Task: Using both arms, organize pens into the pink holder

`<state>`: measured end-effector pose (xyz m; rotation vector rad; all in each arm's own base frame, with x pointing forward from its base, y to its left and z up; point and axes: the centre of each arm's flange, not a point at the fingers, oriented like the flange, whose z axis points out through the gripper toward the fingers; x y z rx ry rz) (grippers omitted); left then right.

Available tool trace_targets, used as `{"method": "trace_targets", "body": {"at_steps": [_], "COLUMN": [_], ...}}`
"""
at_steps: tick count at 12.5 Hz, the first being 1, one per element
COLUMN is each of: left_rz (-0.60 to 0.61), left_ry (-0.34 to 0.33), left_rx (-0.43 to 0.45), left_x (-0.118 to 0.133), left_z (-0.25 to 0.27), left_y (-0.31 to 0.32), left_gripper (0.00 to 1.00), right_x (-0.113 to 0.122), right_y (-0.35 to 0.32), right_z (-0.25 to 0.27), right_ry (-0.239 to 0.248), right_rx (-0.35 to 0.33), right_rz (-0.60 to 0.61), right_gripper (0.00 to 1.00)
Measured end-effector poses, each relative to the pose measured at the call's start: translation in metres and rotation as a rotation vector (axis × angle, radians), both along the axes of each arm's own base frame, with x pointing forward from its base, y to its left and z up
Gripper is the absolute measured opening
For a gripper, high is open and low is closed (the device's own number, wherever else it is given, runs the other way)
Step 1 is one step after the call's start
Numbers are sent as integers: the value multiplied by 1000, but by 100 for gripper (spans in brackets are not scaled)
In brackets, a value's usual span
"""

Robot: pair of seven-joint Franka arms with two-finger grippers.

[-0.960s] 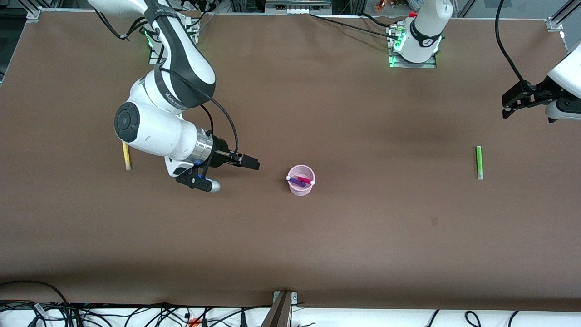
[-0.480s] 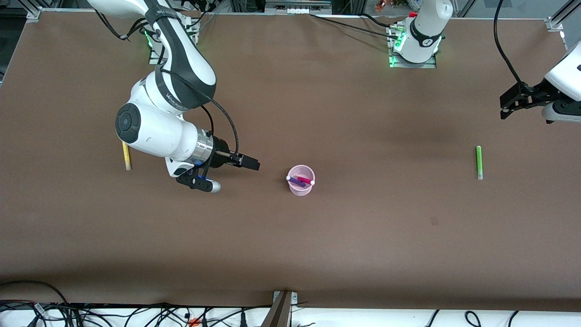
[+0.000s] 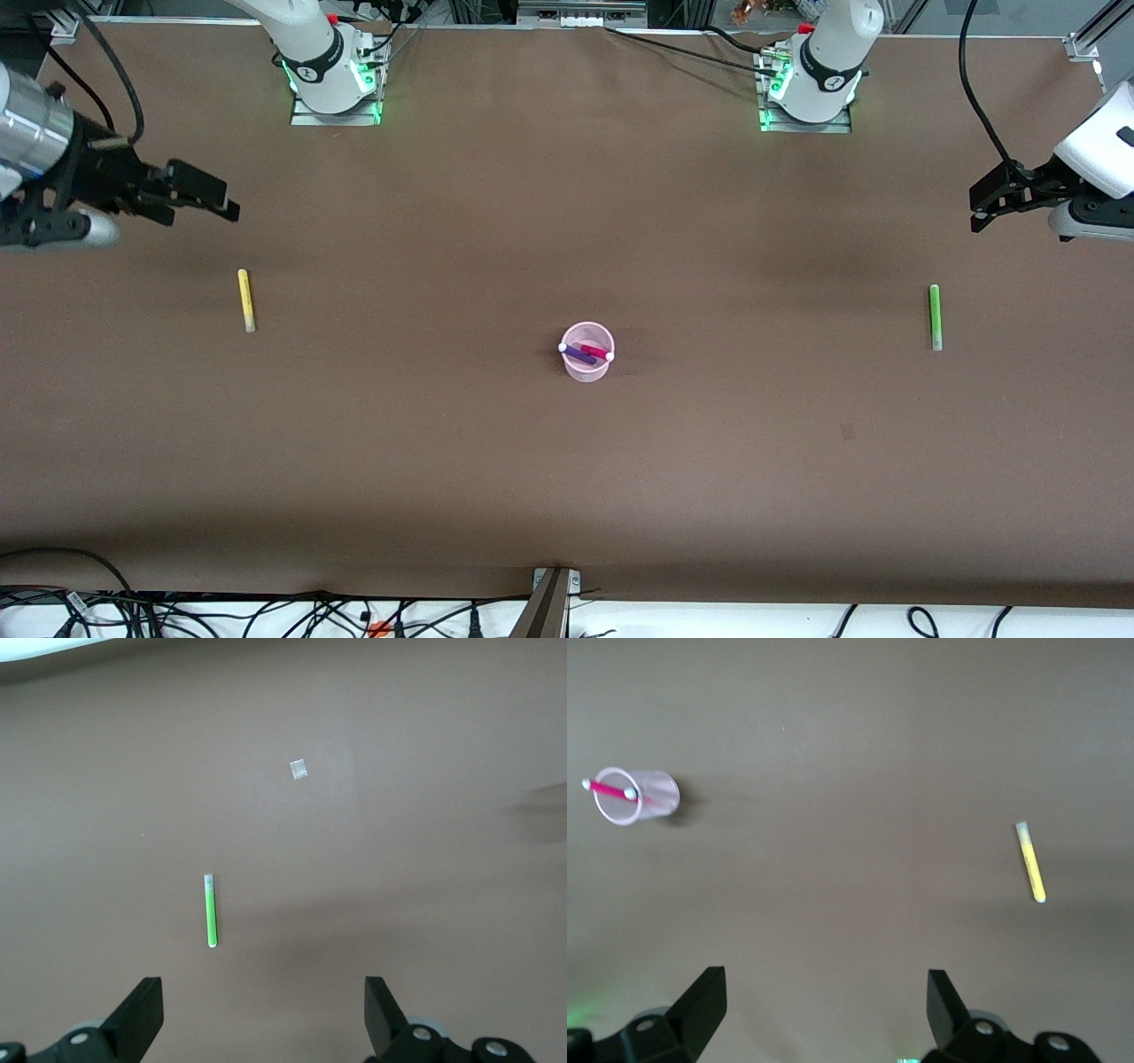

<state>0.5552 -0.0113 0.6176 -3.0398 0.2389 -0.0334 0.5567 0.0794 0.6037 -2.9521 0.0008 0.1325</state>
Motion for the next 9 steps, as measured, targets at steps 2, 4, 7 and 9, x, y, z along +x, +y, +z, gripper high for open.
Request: {"method": "trace_targets", "body": {"at_steps": [2, 4, 7, 9], "left_rz": [-1, -1, 0, -1], "left_ry": [1, 2, 7, 8], "left_rx": [0, 0, 0, 0], "left_x": [0, 0, -1, -1], "left_z": [0, 0, -1, -1], "left_y": [0, 0, -1, -1], "left_gripper": [100, 100, 100, 100], "right_x": [5, 9, -4, -10], "right_y": [17, 19, 18, 11], "right_z": [-21, -28, -15, -10], "right_ry": [18, 18, -6, -12], "right_rx": [-24, -74, -150, -157], "right_rz": [25, 41, 70, 67], "right_gripper": [100, 100, 100, 100]}}
